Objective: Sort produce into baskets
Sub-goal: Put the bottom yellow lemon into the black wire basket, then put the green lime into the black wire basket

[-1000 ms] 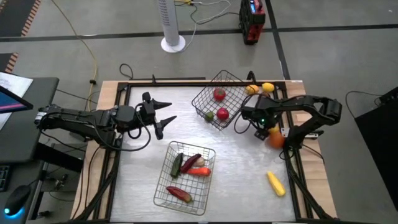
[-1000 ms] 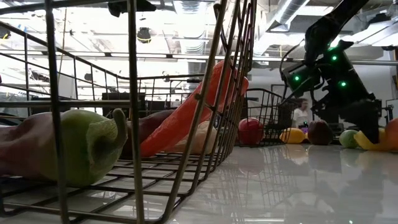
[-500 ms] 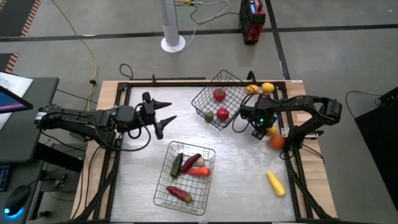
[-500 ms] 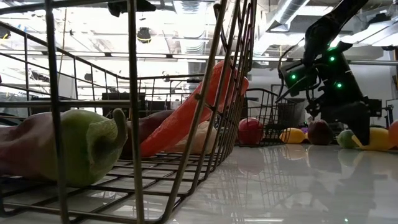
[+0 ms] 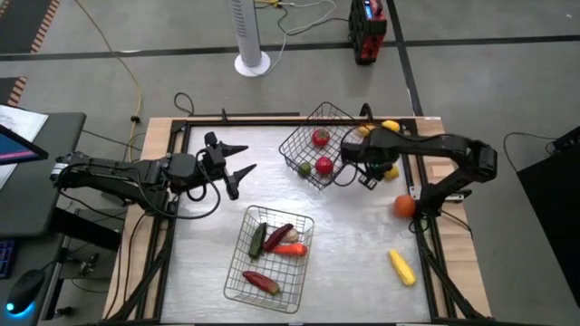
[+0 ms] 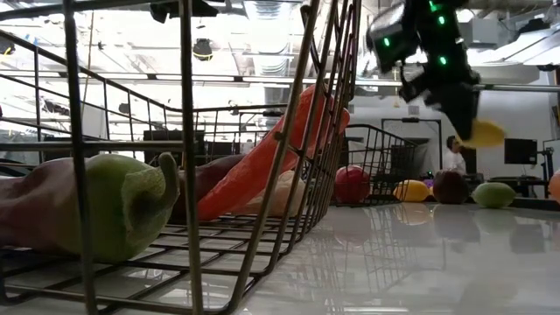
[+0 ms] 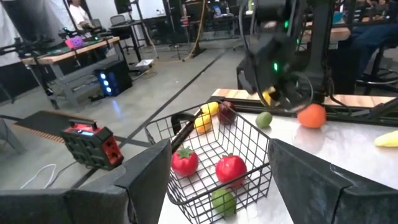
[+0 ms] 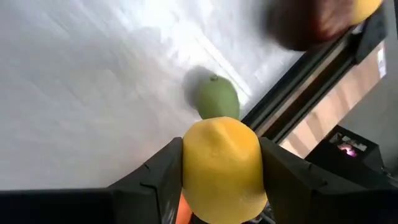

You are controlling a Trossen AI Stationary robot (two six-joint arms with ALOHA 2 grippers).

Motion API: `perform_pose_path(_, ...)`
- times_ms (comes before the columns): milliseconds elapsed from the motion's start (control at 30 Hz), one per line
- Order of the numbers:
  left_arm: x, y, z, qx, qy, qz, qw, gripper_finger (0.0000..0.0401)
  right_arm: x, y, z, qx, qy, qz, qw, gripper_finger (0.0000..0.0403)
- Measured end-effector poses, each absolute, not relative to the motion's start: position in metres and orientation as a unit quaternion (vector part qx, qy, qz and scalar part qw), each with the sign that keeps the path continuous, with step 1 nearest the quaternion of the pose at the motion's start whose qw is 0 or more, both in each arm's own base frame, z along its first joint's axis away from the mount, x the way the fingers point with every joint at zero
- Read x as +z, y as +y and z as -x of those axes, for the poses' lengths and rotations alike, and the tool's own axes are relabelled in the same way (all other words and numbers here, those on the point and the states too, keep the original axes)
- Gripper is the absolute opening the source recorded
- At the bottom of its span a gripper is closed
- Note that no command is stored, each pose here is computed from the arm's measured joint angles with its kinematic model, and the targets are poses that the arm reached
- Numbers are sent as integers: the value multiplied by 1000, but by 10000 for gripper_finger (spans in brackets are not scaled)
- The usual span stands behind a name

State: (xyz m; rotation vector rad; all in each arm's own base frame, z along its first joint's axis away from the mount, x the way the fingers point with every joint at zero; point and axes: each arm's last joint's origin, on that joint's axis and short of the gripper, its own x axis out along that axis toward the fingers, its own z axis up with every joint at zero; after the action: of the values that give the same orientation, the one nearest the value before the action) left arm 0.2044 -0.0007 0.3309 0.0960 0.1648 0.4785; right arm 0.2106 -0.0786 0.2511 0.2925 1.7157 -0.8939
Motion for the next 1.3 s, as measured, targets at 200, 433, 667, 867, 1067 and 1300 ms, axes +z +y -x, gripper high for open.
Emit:
perform_pose_path(200, 331, -1, -204, 236, 82, -49, 967, 256, 288, -82, -235, -391, 645, -105, 648, 213)
perform_pose_path(433, 331, -1, -204, 236, 81, -48, 967, 256, 306, -85, -276, -331, 523, 20, 785, 218)
perform_pose_path(667, 331, -1, -204, 236, 82, -49, 967, 256, 300, -92, -289, -280, 523, 64, 802, 270)
perform_pose_path(867, 330, -1, -204, 236, 86, -54, 966, 256, 297, -105, -270, -312, 566, 20, 763, 317)
perform_pose_path(1067, 330, -1, -204, 237, 86, -54, 966, 256, 299, -119, -235, -383, 613, -78, 686, 325)
perform_pose_path(1300, 329, 0, -201, 237, 96, -52, 965, 256, 283, -112, -215, -381, 642, -118, 655, 322)
